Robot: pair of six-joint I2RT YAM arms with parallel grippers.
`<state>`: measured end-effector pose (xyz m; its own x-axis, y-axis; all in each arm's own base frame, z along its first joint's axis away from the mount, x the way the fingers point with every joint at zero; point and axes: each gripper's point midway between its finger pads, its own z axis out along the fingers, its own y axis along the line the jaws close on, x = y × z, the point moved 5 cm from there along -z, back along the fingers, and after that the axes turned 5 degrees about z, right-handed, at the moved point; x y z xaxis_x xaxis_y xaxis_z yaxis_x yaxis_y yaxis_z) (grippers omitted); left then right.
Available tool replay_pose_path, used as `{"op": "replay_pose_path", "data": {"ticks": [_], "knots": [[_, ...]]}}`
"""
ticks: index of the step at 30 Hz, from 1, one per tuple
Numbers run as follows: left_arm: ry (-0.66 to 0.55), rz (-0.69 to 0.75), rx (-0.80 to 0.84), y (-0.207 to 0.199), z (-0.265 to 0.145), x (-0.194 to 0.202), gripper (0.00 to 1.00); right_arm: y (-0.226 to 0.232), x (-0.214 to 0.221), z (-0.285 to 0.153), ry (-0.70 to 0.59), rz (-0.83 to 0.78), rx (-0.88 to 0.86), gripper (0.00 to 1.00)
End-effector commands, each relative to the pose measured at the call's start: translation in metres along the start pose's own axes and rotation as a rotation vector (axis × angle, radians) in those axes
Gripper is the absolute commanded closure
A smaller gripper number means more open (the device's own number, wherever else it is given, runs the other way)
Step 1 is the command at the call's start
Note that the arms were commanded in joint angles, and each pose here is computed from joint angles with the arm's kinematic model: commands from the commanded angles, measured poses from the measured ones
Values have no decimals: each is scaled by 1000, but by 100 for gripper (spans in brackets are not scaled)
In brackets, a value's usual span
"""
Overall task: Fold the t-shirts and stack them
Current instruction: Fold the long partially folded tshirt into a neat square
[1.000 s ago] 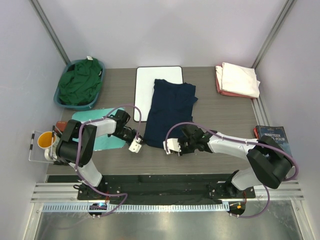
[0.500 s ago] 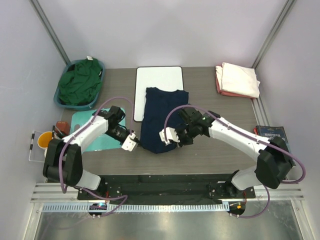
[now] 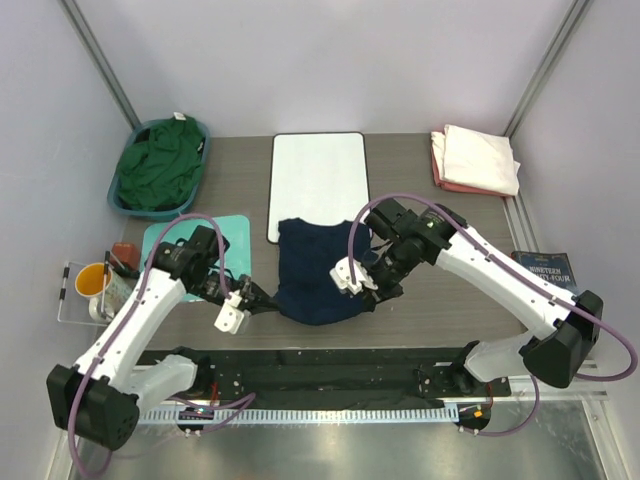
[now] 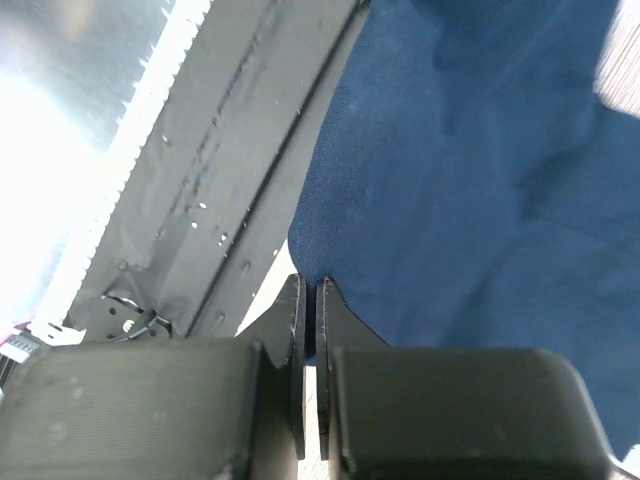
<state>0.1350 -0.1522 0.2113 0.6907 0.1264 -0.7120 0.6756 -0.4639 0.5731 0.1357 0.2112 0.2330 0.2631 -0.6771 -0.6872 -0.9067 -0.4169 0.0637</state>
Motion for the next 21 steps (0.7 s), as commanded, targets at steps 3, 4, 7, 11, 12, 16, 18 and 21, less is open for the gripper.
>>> {"op": "replay_pose_path", "data": {"ticks": [3, 4, 7, 11, 12, 16, 18, 21], "knots": [[-33, 280, -51, 10, -3, -22, 100, 6, -2, -12, 47, -31, 27, 99], [-4, 284, -75, 16, -3, -15, 100, -8, 1, -12, 68, -73, 86, 99], [130, 302, -201, 58, -9, 22, 100, -43, 13, -19, 132, -132, 240, 99], [246, 357, -272, 107, -20, 57, 100, -89, 31, -40, 193, -149, 433, 99], [256, 356, -271, 112, -22, 61, 100, -98, 35, -44, 201, -157, 453, 99], [303, 363, -281, 128, -26, 84, 100, -133, 45, -58, 236, -182, 545, 99], [319, 380, -299, 136, -27, 95, 100, -146, 47, -66, 236, -192, 587, 99], [336, 370, -293, 141, -27, 109, 100, -163, 55, -65, 249, -198, 598, 99]]}}
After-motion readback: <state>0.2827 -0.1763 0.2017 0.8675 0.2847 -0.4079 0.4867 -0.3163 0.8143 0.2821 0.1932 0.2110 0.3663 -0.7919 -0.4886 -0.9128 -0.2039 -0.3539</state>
